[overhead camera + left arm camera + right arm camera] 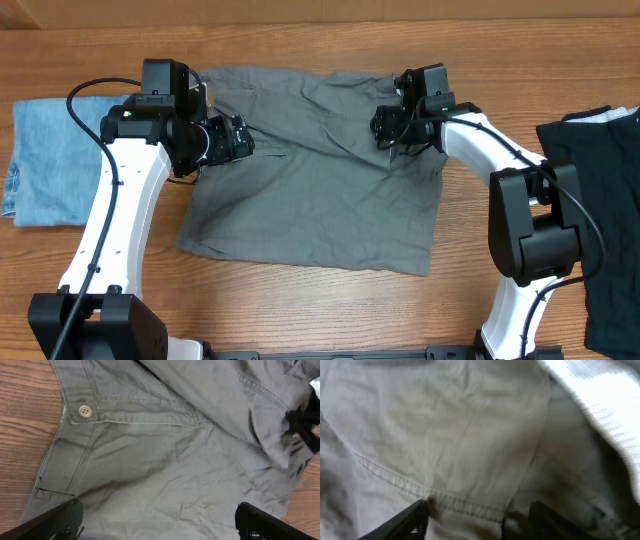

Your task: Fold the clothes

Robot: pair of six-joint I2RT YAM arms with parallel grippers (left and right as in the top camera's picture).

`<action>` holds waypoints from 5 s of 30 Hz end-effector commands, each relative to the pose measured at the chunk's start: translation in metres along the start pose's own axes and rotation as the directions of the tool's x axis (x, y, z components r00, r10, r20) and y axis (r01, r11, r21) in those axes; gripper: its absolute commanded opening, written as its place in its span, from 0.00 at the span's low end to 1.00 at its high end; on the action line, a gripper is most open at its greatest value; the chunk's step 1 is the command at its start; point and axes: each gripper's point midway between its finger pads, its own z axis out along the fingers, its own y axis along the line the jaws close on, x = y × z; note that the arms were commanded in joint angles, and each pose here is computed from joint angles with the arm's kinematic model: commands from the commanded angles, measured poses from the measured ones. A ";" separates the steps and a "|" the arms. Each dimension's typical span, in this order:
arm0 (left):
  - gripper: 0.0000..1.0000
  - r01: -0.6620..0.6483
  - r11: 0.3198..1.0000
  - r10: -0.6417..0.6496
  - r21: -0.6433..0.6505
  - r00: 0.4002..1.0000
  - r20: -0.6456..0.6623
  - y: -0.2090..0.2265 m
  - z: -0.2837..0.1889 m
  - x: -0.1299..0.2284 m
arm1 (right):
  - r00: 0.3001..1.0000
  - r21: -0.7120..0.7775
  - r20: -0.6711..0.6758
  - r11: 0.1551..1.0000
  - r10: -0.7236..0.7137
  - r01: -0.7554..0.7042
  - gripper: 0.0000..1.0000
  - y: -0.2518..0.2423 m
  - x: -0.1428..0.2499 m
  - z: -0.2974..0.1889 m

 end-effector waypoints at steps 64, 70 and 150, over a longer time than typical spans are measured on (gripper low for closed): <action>1.00 -0.001 1.000 0.001 -0.008 1.000 -0.004 0.001 0.002 0.001 | 0.803 0.060 0.581 0.991 -0.129 0.116 0.04 0.049 -0.161 -0.091; 1.00 -0.001 1.000 0.001 -0.008 1.000 -0.004 0.001 0.002 0.001 | 0.766 0.148 0.611 0.980 -0.199 0.136 0.04 0.031 -0.168 -0.058; 1.00 -0.001 1.000 0.001 -0.008 1.000 -0.004 0.001 0.002 0.001 | 0.988 0.043 -0.139 0.998 0.062 -0.056 0.55 -0.035 -0.029 -0.034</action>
